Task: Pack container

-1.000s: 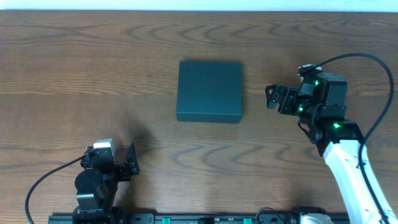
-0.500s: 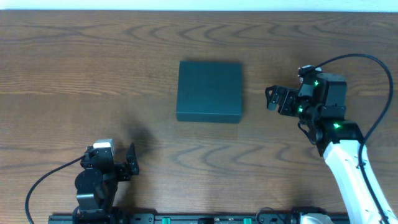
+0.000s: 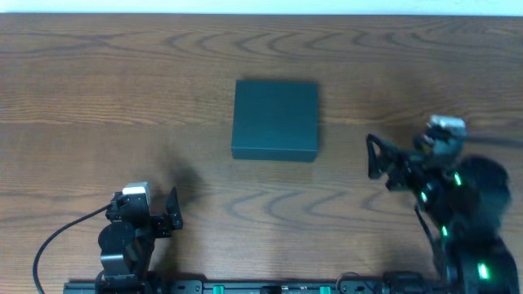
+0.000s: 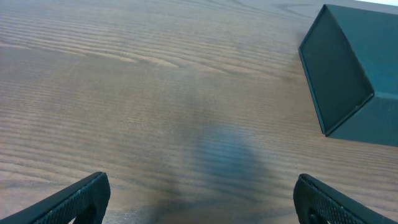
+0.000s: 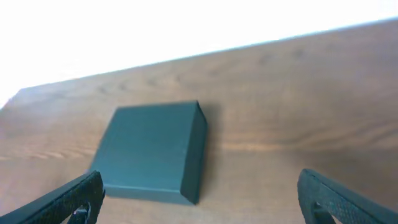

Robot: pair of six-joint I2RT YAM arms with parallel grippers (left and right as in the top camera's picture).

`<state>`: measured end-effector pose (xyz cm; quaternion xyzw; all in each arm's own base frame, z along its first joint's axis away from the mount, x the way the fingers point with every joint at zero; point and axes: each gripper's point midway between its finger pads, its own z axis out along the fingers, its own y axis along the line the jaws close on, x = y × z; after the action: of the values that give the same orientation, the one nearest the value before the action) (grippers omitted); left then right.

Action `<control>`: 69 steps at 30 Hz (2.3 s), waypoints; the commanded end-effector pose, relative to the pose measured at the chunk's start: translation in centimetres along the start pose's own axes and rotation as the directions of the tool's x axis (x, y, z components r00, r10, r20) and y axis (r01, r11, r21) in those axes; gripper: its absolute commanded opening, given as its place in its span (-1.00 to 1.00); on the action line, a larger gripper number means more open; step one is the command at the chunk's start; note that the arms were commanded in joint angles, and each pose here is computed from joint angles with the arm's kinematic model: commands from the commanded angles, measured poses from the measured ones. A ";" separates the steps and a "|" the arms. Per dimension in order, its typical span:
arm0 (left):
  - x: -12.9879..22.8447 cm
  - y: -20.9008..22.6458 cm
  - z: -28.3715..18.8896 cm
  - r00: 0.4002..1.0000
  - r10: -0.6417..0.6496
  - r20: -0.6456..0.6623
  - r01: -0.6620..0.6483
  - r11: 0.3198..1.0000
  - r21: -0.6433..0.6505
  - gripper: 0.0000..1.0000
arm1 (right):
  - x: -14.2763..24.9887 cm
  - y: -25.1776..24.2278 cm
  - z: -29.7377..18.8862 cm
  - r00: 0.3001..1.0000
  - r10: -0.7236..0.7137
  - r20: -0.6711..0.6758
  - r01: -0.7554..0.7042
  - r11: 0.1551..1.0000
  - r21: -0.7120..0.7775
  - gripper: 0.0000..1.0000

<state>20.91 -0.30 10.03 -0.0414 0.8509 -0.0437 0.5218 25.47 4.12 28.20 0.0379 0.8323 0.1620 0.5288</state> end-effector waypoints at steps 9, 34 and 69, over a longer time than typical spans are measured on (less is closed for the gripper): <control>0.3 -0.1 0.2 1.000 -0.009 -0.002 0.009 1.000 0.007 0.90 | 1.4 -2.1 -6.0 0.940 -0.321 0.119 0.298 0.938 0.176 0.99; 0.3 -0.1 0.2 1.000 -0.009 -0.002 0.009 1.000 0.007 0.90 | 15.3 -8.0 1.2 0.957 -0.287 -0.035 0.288 0.937 0.197 0.98; 0.3 -0.1 0.2 1.000 -0.009 -0.002 0.009 1.000 0.007 0.91 | 17.6 -8.8 2.1 0.964 -0.251 -0.088 0.264 0.944 0.196 0.98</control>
<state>20.91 -0.30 10.03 -0.0414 0.8509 -0.0437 0.5218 20.58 0.76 9.68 -0.0324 0.8573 0.0103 0.5136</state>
